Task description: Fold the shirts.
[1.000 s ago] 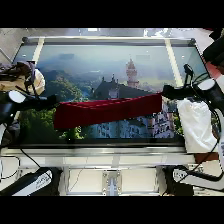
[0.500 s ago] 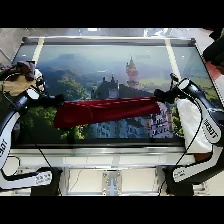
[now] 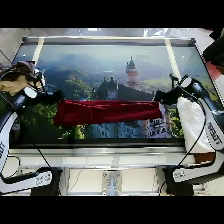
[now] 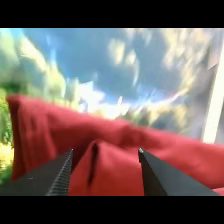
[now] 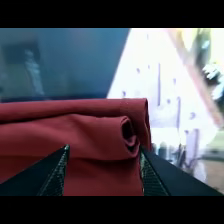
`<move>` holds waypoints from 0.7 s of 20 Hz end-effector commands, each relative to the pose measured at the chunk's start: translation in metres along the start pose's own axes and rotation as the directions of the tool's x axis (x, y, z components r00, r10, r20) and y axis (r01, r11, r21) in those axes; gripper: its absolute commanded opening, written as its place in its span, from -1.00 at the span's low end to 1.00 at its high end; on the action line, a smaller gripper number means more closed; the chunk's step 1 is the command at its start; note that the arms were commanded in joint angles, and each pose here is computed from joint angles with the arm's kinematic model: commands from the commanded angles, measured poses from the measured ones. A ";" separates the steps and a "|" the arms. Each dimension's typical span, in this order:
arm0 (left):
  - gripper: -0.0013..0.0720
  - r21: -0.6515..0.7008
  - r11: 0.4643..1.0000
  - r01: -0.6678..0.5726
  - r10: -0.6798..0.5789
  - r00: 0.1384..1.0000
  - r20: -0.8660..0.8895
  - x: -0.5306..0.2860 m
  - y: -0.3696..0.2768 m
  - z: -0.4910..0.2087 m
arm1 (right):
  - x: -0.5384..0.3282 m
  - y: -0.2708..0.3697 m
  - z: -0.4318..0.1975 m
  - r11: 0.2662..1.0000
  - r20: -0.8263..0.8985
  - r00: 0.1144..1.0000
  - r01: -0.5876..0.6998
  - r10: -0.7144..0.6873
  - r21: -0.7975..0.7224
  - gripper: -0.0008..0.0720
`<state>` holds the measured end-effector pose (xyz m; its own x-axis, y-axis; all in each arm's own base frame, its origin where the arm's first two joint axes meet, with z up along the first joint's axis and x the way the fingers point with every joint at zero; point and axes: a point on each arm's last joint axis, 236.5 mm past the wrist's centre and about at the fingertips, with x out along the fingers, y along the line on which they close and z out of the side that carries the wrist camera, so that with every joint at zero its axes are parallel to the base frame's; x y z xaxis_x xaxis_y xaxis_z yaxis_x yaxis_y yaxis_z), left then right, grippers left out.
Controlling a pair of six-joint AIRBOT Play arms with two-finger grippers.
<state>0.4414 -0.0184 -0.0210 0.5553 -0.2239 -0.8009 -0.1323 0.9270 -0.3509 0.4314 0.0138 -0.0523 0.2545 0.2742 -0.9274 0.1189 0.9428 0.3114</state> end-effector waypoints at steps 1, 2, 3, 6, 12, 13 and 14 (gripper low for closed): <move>0.46 0.077 0.996 0.052 -0.063 0.987 0.148 -0.047 -0.034 0.046 | -0.078 0.015 0.022 0.994 0.177 0.984 0.021 -0.002 -0.106 0.37; 0.46 0.156 0.985 0.071 -0.101 0.976 0.194 -0.064 -0.055 0.060 | -0.100 0.013 0.029 0.994 0.240 0.971 0.036 -0.010 -0.105 0.37; 0.47 0.224 0.970 0.089 -0.139 0.966 0.220 -0.078 -0.077 0.069 | -0.114 0.008 0.033 0.995 0.278 0.961 0.042 -0.016 -0.088 0.37; 0.46 0.420 0.891 0.173 -0.256 0.955 0.149 -0.095 -0.155 0.062 | -0.116 -0.018 0.022 0.999 0.228 0.973 -0.029 0.020 0.034 0.37; 0.45 0.535 0.790 0.299 -0.349 0.937 -0.008 -0.059 -0.243 0.013 | -0.075 -0.049 -0.026 0.902 -0.024 0.923 -0.370 0.384 0.222 0.41; 0.45 0.525 0.794 0.306 -0.343 0.939 -0.030 -0.049 -0.244 0.006 | -0.064 -0.056 -0.026 0.898 -0.034 0.921 -0.369 0.387 0.239 0.42; 0.45 0.510 0.802 0.311 -0.334 0.941 -0.048 -0.040 -0.243 0.001 | -0.050 -0.062 -0.027 0.894 -0.048 0.918 -0.372 0.394 0.249 0.47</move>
<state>0.4558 -0.2085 0.1142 0.5757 -0.5132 -0.6365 0.4599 0.8469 -0.2668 0.3919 -0.0524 -0.0093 0.2777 0.5353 -0.7977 0.2364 0.7667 0.5969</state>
